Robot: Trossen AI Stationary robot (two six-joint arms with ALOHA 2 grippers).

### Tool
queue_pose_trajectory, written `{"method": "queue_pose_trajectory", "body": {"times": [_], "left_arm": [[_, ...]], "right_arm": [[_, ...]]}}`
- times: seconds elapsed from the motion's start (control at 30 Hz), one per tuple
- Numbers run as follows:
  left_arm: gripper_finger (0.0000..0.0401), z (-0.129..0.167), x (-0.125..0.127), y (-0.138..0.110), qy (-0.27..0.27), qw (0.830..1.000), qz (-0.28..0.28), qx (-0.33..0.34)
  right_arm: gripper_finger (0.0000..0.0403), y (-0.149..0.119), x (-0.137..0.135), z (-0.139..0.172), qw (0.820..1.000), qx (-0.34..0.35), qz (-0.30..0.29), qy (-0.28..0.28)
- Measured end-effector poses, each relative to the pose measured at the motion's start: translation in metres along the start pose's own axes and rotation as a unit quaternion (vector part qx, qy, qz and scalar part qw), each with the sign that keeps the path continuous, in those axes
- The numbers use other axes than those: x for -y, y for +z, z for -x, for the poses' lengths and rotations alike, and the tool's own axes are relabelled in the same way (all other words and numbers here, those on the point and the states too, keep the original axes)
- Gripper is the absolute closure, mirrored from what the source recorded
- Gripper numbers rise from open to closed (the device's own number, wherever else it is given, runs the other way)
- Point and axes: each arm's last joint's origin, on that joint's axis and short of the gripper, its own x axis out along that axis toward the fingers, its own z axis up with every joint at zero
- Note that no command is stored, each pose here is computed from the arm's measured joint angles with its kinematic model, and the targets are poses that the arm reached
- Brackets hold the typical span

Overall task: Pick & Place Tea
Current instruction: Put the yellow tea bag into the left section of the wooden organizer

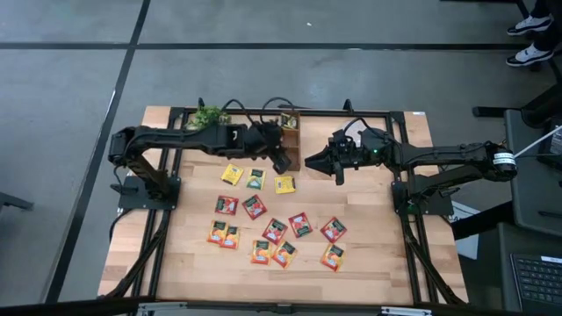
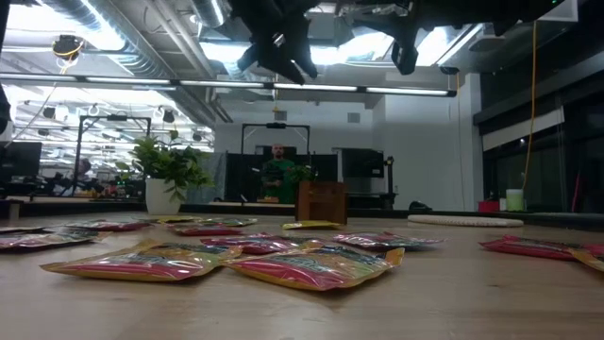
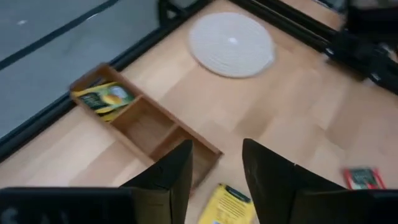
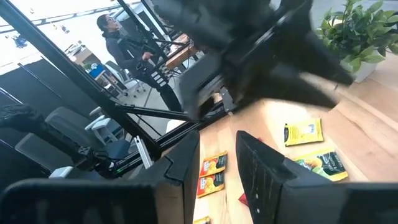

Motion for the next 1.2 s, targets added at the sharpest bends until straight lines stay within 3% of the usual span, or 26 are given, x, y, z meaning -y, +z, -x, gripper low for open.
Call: {"method": "queue_pose_trajectory", "body": {"times": [0.17,0.27,0.4,0.77,0.93,1.2], "left_arm": [[0.0276,0.001,0.012,-0.009,-0.037,0.999,-0.032,-0.008],[0.0282,0.005,0.011,-0.019,-0.070,0.997,-0.016,-0.003],[0.0288,0.027,0.006,-0.029,-0.131,0.990,0.002,0.058],[0.0279,0.046,-0.030,-0.083,-0.141,0.990,-0.008,0.025],[0.0253,0.046,-0.037,-0.097,-0.126,0.990,-0.044,-0.038],[0.0172,0.048,-0.043,-0.112,-0.132,0.976,-0.128,-0.116]], "right_arm": [[0.0296,0.000,0.000,0.000,1.000,-0.001,0.005,-0.001],[0.0296,0.000,0.000,0.000,1.000,-0.001,0.008,-0.001],[0.0296,-0.001,0.001,0.000,1.000,-0.004,0.006,-0.003],[0.0296,-0.002,0.001,0.000,1.000,-0.010,0.006,-0.007],[0.0296,-0.002,0.002,0.000,1.000,-0.010,-0.007,-0.009],[0.0296,-0.002,0.002,0.000,1.000,-0.010,-0.008,-0.010]]}}
